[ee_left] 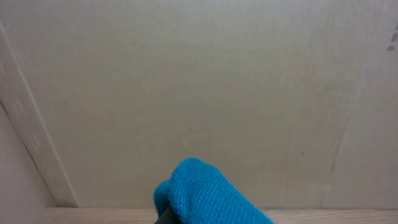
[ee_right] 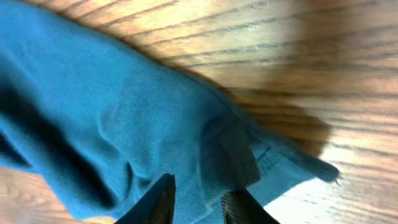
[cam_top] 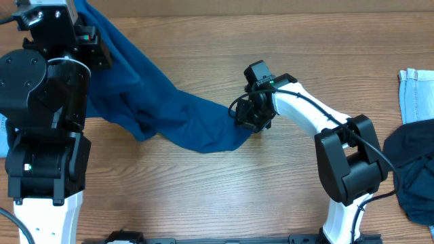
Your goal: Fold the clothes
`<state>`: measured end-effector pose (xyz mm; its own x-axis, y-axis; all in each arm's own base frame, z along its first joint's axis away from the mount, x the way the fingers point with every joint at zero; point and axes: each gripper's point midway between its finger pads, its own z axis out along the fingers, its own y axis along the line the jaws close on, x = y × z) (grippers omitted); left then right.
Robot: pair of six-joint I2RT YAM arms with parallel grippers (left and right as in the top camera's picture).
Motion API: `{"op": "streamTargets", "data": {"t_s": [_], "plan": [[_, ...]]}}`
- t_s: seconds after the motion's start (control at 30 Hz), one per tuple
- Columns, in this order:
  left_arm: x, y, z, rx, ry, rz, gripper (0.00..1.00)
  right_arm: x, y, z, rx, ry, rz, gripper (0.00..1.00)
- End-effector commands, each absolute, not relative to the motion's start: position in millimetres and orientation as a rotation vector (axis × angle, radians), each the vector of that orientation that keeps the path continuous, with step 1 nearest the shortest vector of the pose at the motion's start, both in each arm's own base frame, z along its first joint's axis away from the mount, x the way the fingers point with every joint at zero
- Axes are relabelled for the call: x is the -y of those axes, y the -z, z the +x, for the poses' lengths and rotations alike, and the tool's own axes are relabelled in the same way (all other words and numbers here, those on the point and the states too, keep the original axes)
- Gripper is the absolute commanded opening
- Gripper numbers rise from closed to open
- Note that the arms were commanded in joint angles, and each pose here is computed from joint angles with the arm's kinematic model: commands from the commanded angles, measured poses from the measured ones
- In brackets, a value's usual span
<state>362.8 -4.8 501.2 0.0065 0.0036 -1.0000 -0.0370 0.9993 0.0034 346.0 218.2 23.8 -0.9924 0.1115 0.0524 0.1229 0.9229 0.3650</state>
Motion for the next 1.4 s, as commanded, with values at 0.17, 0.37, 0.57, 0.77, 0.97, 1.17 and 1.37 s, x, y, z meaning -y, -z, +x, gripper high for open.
{"op": "streamTargets", "data": {"t_s": [0.17, 0.37, 0.57, 0.77, 0.97, 1.17, 1.37], "plan": [[0.2, -522.4, 353.2, -1.514, -0.053, -0.030, 0.04, -215.8, -19.9, 347.9, 3.060, 0.552, -0.238, 0.04], [0.9, -521.7, 351.7, -1.520, -0.052, -0.024, 0.04, -201.2, -92.6, 388.2, 3.291, 0.514, -0.097, 0.04], [-10.8, -536.4, 343.3, -1.481, -0.112, -0.067, 0.04, -109.9, -299.9, 440.0, 3.730, 0.446, -0.308, 0.04], [-54.5, -534.8, 332.4, -1.486, -0.376, -0.217, 0.04, 27.9, -376.6, 429.8, 3.841, 0.227, -0.747, 0.04], [-57.6, -520.1, 333.5, -1.545, -0.405, -0.219, 0.04, 84.4, -367.4, 412.4, 3.724, 0.253, -1.007, 0.04], [-55.2, -518.5, 334.5, -1.549, -0.374, -0.227, 0.04, 49.9, -349.8, 434.4, 3.738, 0.299, -0.791, 0.04], [-44.2, -510.2, 338.5, -1.587, -0.328, -0.166, 0.04, 41.3, -258.5, 460.9, 3.529, 0.259, -0.599, 0.77]]}}
